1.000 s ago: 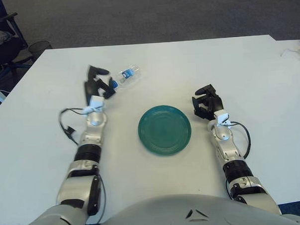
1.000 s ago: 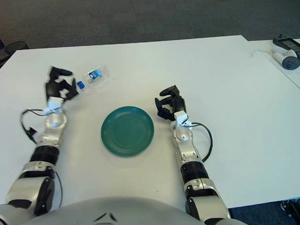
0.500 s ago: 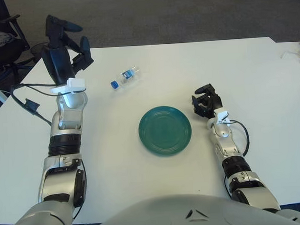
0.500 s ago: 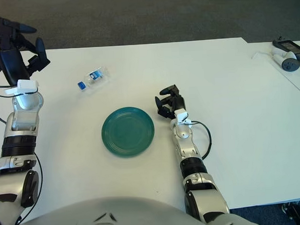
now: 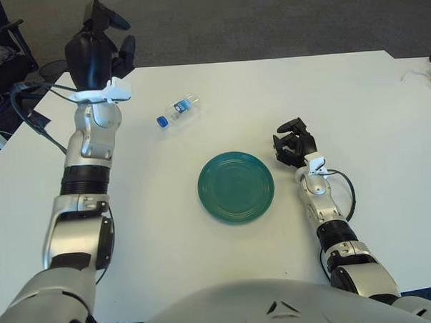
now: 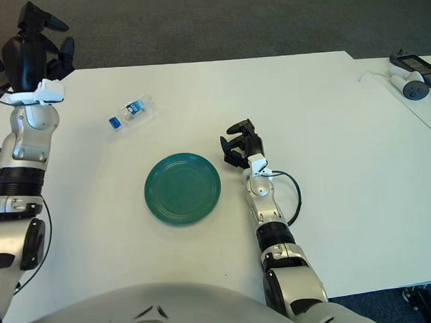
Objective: Put the bottle into the plate.
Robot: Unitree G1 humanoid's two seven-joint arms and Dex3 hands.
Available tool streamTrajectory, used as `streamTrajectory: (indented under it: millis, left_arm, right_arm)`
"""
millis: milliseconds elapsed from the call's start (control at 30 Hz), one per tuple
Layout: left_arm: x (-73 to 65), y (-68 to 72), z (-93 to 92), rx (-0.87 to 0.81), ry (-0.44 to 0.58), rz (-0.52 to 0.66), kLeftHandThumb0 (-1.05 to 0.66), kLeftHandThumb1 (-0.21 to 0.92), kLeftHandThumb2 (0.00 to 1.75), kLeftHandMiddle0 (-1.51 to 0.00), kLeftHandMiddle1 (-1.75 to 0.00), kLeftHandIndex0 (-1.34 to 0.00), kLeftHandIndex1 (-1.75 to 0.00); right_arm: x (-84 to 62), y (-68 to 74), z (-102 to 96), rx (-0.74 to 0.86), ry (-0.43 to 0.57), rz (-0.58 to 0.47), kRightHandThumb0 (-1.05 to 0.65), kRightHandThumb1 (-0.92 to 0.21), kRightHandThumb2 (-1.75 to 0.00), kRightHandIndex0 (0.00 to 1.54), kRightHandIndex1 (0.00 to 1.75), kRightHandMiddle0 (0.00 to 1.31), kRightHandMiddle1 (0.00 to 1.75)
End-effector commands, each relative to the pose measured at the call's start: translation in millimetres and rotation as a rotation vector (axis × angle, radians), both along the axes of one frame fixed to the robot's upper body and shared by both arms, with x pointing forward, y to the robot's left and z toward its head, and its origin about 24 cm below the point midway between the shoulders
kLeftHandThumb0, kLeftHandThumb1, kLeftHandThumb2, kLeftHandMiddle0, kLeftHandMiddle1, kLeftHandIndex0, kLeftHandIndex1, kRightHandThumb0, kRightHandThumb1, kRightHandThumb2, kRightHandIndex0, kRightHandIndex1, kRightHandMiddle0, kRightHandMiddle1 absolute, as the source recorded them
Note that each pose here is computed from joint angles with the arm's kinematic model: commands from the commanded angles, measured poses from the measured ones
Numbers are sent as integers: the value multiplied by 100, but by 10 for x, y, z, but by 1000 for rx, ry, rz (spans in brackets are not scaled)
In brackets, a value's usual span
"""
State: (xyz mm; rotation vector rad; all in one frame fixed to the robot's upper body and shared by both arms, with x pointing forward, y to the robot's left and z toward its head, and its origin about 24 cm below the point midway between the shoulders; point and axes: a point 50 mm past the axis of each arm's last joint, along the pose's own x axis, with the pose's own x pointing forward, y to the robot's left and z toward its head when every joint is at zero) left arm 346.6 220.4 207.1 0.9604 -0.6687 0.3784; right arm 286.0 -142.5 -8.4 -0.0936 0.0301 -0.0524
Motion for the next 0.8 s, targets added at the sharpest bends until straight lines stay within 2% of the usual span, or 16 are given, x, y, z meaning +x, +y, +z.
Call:
streamTrajectory:
  millis: [0,33,67,167,233,367,400,567,767]
  left_arm:
    - [163,-121,46,140,102,-9,-80,92,58,-12,-115,-2,-122]
    - [186,-141,42,157,118,-11,-83,92,59,-10,-104,-1,-112]
    - [225,-189,23,202,168,-20,-84,92,60,-10,-99,-1,-108]
    - [323,-349,-67,294,380,-126,-91,92,66,-4,-64,0,-78]
    - [345,-401,-95,293,430,-160,-93,92,69,-2,-51,0,-66]
    - [583,-593,-365,329,768,-205,-96,92,77,-1,-34,0,-46]
    - [614,-634,-429,348,819,-197,-98,92,82,-2,-27,0,-40]
    - [644,-708,-603,472,911,-115,-103,92,92,-4,-13,0,-29]
    - [686,-739,-633,597,1010,-34,-105,92,95,-1,-3,0,-19]
  right_arm:
    - [-354,42,-559,11,302,11,0,-64,-82,53,149,27,166]
    - [-351,40,-561,12,303,10,0,-64,-82,53,148,27,166]
    - [-346,39,-562,14,304,10,0,-64,-82,53,148,27,166]
    - [-337,51,-561,15,305,10,0,-63,-82,53,149,27,166]
    - [-334,50,-561,15,304,10,0,-63,-82,53,149,27,166]
    - [-327,53,-578,18,313,14,0,-63,-83,53,149,27,167]
    - [-325,52,-583,18,316,15,0,-62,-83,54,149,27,167]
    - [-321,53,-600,33,325,15,0,-62,-84,54,148,27,167]
    - [-320,69,-605,42,327,15,0,-62,-85,54,148,28,167]
